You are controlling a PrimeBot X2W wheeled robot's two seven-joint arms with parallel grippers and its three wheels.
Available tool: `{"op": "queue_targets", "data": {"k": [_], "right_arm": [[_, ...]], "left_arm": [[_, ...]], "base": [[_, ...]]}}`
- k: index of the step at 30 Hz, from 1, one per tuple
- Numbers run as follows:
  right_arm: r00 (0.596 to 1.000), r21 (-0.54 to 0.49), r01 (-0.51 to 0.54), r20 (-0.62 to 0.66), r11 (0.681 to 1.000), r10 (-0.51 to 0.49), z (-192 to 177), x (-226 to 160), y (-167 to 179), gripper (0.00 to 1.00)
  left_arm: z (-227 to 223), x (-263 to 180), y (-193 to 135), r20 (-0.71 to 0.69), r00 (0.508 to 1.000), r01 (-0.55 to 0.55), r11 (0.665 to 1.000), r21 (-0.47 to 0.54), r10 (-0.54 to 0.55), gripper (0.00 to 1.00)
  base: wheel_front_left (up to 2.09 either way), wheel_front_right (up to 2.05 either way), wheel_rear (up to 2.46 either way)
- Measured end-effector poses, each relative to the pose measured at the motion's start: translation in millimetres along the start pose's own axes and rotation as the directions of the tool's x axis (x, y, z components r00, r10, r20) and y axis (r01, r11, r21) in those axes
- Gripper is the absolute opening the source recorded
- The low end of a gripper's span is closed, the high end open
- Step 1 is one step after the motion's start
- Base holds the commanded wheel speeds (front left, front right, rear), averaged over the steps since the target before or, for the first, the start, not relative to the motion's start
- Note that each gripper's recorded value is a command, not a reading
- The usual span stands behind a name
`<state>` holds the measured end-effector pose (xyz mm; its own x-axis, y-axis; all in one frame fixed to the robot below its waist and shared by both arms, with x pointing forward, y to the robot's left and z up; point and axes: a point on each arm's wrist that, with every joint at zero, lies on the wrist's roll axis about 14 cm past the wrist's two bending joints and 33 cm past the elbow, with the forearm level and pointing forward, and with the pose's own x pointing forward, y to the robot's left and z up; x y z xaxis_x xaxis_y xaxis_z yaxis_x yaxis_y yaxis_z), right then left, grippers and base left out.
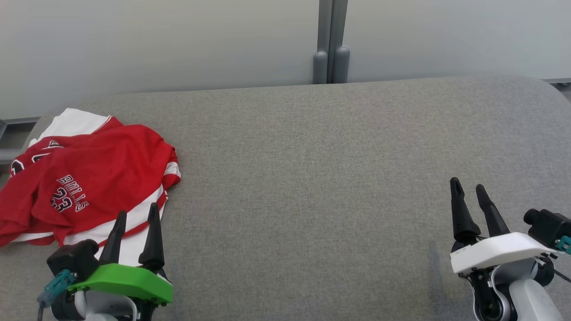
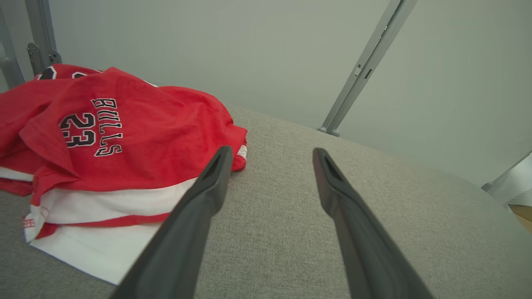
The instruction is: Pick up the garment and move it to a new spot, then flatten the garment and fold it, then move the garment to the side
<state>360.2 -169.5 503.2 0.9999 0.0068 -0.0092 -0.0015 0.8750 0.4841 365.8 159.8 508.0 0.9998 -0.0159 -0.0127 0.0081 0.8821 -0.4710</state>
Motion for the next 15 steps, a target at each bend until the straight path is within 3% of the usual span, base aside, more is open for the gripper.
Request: {"op": "queue_targets", "data": {"k": [15], "right_arm": [[0.998, -0.2, -0.047, 0.028, 0.979, 0.053, 2, -5, 11, 1.0]], "left_arm": [[4, -6, -6, 0.043, 0.999, 0.019, 0.985, 0.172, -0.026, 1.0]], "base": [[0.0, 0.0, 0.0]]}}
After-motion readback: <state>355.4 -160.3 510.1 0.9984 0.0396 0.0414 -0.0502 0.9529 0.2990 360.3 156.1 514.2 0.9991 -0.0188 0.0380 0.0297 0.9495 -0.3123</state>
